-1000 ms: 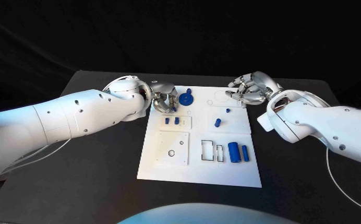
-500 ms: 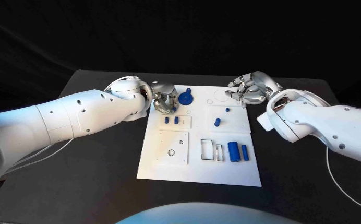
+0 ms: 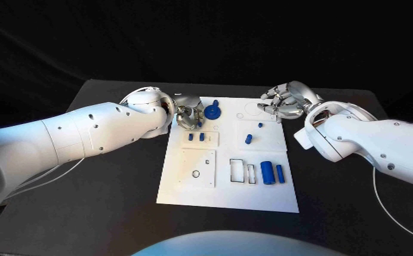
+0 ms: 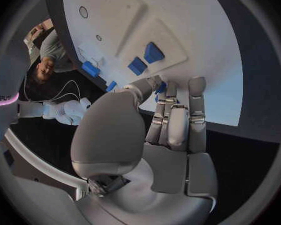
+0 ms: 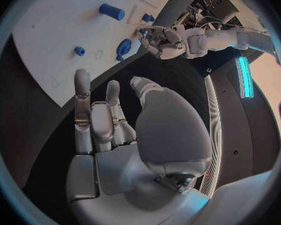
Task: Assemble the parts on the task board
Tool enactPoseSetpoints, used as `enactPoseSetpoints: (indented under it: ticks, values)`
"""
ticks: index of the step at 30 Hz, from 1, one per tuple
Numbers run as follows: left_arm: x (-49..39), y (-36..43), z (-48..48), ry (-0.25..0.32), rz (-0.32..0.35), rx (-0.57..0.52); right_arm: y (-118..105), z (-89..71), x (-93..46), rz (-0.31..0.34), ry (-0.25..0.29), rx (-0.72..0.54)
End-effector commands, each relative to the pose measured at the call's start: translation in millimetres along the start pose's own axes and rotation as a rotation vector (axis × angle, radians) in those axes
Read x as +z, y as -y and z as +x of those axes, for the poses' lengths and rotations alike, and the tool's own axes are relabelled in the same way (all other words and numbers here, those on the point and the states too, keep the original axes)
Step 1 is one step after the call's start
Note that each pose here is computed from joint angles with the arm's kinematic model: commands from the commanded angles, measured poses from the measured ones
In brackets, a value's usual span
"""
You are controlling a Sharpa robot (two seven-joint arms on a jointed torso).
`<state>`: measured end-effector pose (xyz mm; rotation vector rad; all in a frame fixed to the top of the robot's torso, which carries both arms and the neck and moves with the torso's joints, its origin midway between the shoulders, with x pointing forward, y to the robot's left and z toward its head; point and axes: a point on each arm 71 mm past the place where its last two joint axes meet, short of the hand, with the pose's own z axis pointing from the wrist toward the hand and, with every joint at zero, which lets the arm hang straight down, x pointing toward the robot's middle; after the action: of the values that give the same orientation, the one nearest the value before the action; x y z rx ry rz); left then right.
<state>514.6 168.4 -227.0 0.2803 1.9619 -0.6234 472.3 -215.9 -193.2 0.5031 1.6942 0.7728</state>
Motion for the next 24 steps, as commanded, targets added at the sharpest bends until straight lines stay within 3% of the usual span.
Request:
enactPoseSetpoints:
  ticks: [1,24]
  values:
    - [-0.1,-0.1,3.3,-0.027,0.0,0.002,-0.2,1.0,-0.1,-0.004,-0.011,-0.009]
    - [-1.2,-1.0,4.0,-0.033,-0.017,0.025,2.6,-1.2,-0.3,0.009,-0.005,-0.017]
